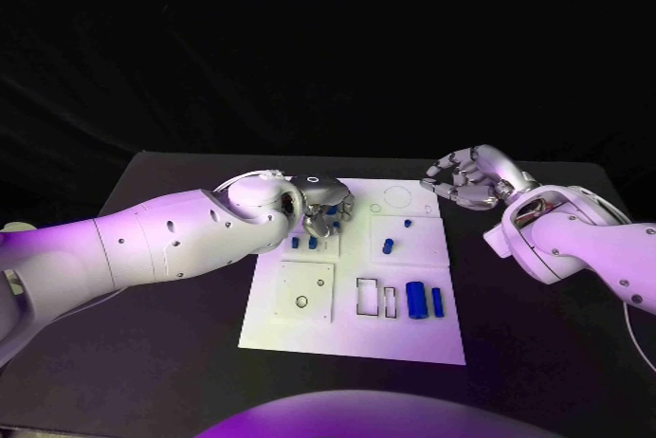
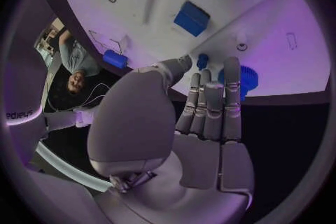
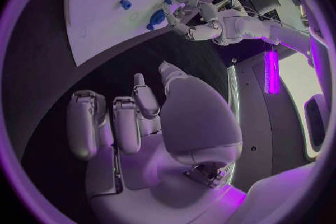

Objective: Assemble the parts on the task board

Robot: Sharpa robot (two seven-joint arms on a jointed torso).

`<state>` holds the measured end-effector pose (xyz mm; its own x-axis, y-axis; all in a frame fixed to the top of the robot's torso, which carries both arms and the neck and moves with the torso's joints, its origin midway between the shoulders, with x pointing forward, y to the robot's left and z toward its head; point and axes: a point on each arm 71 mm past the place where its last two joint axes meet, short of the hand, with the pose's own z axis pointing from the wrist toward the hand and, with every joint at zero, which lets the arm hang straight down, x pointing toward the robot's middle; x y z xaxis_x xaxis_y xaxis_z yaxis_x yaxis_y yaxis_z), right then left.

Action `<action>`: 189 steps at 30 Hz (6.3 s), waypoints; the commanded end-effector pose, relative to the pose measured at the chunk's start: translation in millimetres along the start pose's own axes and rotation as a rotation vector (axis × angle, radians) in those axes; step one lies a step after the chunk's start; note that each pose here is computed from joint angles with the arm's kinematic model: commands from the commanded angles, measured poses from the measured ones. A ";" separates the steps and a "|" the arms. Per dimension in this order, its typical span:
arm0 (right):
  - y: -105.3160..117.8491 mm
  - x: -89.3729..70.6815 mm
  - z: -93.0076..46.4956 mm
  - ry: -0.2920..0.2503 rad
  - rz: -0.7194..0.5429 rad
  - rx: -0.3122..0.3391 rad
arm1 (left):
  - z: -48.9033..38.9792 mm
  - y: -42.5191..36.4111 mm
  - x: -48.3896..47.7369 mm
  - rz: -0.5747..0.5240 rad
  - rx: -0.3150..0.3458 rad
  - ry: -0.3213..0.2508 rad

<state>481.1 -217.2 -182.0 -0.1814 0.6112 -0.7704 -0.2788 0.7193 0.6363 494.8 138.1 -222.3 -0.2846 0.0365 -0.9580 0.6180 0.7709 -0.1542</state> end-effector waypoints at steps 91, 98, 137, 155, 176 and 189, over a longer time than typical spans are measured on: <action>-2.2 1.1 -0.8 0.009 -0.005 -0.002 | -45.8 39.7 -21.7 -0.110 -0.104 -0.079; -2.0 1.3 -0.7 0.009 -0.004 -0.003 | -46.3 45.4 -15.3 -0.122 -0.118 -0.057; -1.3 2.9 -0.4 0.013 -0.003 -0.006 | -42.3 48.0 2.5 -0.155 -0.129 0.022; -1.9 3.0 -0.6 0.013 -0.003 -0.004 | -41.6 44.6 5.9 -0.162 -0.109 0.035; -2.9 3.6 -1.0 0.013 -0.003 -0.002 | -42.1 45.2 7.0 -0.163 -0.119 0.047; -3.3 3.2 -1.2 0.012 -0.004 -0.002 | -42.7 47.0 6.9 -0.158 -0.133 0.043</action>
<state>480.8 -219.1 -186.4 -0.1847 0.6105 -0.7702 -0.2707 0.7218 0.6370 491.3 202.9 -225.1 -0.3928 -0.0725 -0.9168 0.4628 0.8459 -0.2652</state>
